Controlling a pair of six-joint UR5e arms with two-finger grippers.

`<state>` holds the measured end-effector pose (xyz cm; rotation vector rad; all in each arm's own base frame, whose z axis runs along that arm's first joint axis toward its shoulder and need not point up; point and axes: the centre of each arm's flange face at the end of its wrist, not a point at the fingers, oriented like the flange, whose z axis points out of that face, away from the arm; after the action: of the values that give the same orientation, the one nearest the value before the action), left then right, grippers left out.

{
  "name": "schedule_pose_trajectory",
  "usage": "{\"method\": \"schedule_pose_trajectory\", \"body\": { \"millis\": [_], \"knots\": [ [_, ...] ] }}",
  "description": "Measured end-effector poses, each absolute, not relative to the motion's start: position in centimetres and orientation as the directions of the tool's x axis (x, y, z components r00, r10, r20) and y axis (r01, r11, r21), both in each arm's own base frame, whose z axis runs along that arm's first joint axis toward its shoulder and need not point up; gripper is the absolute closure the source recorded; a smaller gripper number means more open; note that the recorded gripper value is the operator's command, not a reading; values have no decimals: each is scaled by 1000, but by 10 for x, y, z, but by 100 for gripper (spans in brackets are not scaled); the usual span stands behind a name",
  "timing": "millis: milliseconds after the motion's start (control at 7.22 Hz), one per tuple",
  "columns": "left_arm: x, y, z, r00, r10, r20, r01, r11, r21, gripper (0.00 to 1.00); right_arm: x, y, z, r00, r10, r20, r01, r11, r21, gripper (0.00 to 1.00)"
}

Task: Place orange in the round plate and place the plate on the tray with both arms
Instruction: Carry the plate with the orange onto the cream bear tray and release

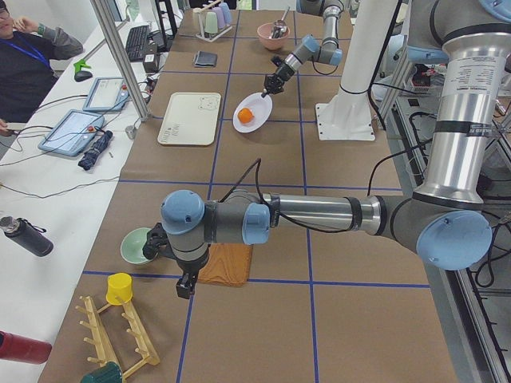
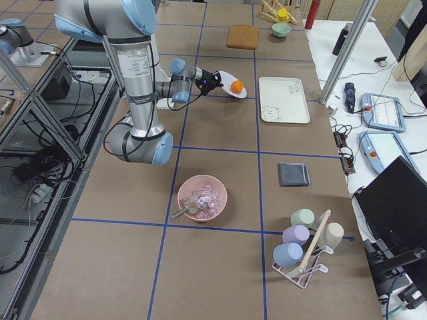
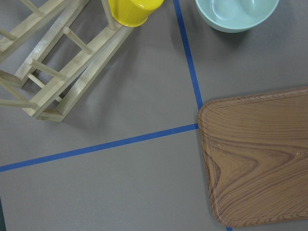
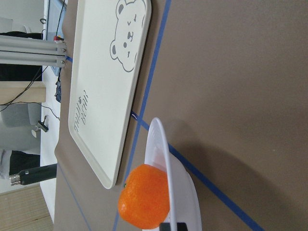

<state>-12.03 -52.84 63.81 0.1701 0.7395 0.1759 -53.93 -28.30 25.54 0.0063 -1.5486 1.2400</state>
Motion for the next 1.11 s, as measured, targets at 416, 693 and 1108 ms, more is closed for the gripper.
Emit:
{"method": "schedule_pose_trajectory", "body": {
  "millis": [416, 693, 1108],
  "knots": [
    [-120, -528, 638, 725, 218, -653, -99, 972, 214, 2, -530, -288, 251, -457, 545, 703, -556, 442, -704, 100],
    [-120, -528, 640, 725, 216, -654, -99, 972, 212, 2, -512, -324, 239, -506, 509, 696, -572, 406, -713, 100],
    [-121, -527, 641, 725, 214, -654, -97, 973, 210, 2, -528, -408, 219, -520, 473, 711, -664, 299, -685, 100]
  ]
}}
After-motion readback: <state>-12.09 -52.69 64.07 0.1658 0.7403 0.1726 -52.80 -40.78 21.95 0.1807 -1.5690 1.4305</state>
